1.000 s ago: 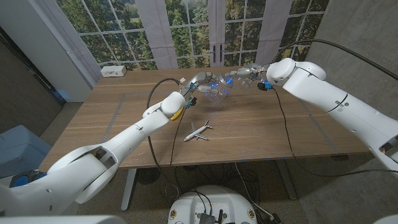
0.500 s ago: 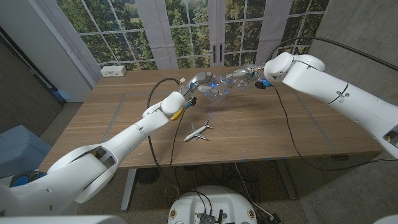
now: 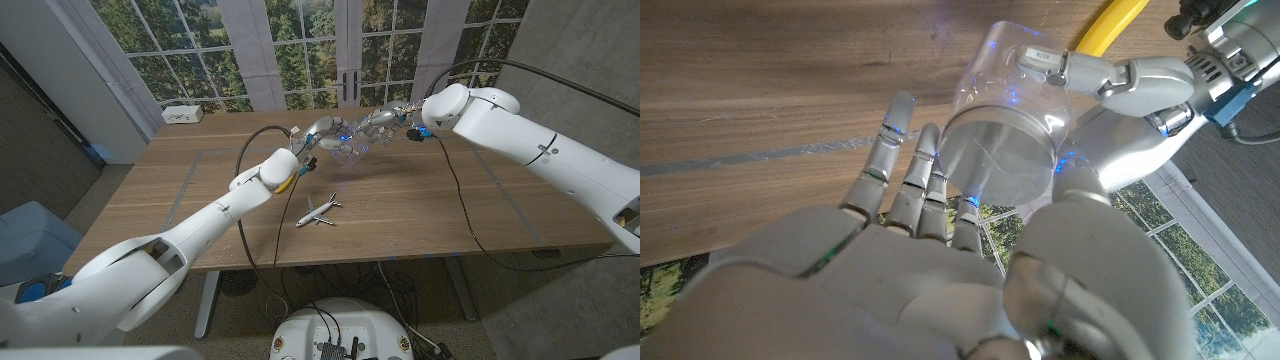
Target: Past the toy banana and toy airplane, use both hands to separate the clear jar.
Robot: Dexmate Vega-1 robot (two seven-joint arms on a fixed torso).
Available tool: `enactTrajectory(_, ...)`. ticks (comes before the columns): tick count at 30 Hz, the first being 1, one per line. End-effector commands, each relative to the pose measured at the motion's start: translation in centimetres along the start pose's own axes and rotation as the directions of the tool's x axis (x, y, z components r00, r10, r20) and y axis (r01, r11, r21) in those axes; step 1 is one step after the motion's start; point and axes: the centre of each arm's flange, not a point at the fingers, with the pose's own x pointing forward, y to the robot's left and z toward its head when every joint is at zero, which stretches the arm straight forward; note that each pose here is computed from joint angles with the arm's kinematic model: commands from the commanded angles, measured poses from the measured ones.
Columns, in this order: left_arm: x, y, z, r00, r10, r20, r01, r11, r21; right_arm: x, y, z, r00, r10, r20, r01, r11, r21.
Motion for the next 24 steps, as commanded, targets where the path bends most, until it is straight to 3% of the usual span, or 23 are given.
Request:
enactTrajectory(1, -0.2, -0.1, 0.2, 1.0, 0.002, -0.003, -0.002, 1.0, 0.001, -0.1, 0.7, 0.3, 0.999, -0.02, 0.038, 0.021, 1.0, -0.02)
enactTrajectory(5, -0.2, -0.1, 0.2, 1.0, -0.001, -0.001, 0.001, 1.0, -0.011, -0.4, 1.0, 0.4, 0.996, -0.057, 0.066, 0.06, 0.997, -0.041)
enactTrajectory(15, 0.0, 0.2, -0.1, 0.999, -0.04, -0.011, 0.038, 0.993, -0.11, -0.6, 2.2, 0.8, 0.993, -0.11, 0.037, 0.115, 0.972, -0.204)
enactTrajectory(21, 0.1, 0.3, -0.2, 0.998, -0.062, -0.012, 0.06, 0.987, -0.151, -0.8, 2.6, 0.7, 0.992, -0.118, 0.033, 0.123, 0.944, -0.305)
enactTrajectory(24, 0.1, 0.3, -0.2, 0.998, -0.069, -0.014, 0.065, 0.984, -0.167, -1.0, 3.2, 0.9, 0.986, -0.161, 0.034, 0.162, 0.906, -0.392)
